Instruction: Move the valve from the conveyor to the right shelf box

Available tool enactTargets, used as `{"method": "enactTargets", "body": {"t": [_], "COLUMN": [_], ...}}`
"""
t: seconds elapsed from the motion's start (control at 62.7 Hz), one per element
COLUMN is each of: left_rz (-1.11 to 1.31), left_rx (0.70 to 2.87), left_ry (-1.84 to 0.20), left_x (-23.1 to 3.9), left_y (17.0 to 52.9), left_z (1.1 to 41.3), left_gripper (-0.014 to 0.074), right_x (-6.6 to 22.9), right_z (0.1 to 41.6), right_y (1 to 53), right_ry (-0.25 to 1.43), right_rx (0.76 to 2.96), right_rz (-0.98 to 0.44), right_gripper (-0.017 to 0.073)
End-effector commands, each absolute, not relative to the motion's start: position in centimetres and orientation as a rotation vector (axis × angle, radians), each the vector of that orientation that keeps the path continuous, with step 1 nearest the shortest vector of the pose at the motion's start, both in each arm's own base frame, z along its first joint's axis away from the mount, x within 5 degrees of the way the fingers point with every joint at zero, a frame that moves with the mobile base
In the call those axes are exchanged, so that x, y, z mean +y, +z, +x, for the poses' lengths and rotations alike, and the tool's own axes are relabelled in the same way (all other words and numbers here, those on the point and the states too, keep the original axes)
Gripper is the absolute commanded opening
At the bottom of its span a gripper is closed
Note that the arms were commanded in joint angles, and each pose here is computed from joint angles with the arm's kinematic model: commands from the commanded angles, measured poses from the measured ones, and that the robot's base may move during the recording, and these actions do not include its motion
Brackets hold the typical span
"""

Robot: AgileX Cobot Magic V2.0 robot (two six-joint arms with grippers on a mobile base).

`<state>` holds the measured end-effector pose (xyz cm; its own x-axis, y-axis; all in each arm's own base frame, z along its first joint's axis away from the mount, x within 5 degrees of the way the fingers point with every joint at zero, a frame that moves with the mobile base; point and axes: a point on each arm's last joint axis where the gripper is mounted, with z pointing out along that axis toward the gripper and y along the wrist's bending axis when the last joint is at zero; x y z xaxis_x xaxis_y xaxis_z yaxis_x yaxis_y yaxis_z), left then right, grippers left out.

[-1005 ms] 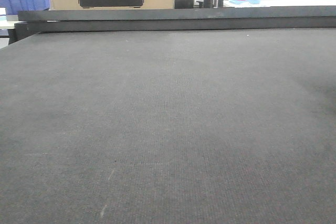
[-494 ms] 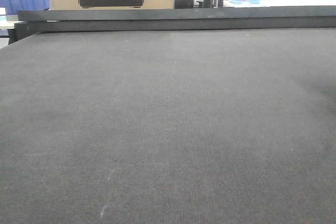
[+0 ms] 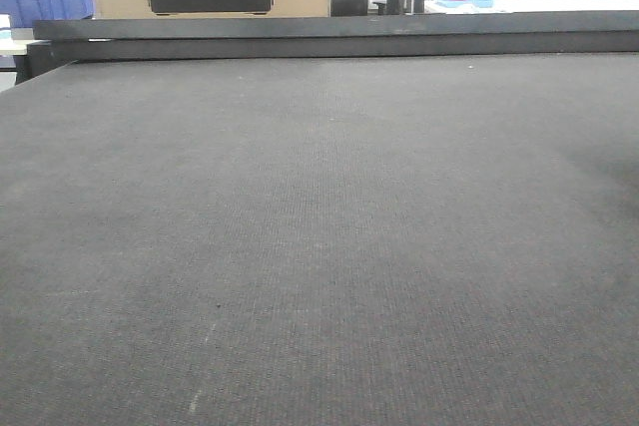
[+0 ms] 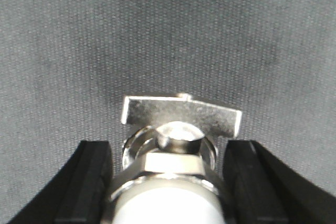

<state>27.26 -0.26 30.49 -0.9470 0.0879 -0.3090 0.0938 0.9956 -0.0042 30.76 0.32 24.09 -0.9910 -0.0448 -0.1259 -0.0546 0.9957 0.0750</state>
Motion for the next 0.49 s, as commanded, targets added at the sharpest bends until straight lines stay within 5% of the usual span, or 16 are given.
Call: {"method": "enactTargets", "body": {"t": [0.0,0.112,0.478], "left_rz": [0.134,0.134,0.132], "left_rx": [2.859,2.909,2.996], "left_ry": [-0.032,-0.04,-0.046], "left_x": [-0.2,-0.2,-0.2], "left_y": [29.6,28.2,24.2], "left_z": [28.0,28.9,31.2], "left_gripper": [0.0497,0.0539,0.0473], "right_x": [0.3,0.3,0.3], "right_z": [30.8,30.8,30.8], "right_y": [24.2,24.2,24.2], "right_ry": [0.114,0.114,0.114], "right_rx": [3.001,3.001,3.001], "right_rz": [-0.077,-0.077,-0.077], "right_gripper": [-0.0162,-0.0162,-0.0162]}}
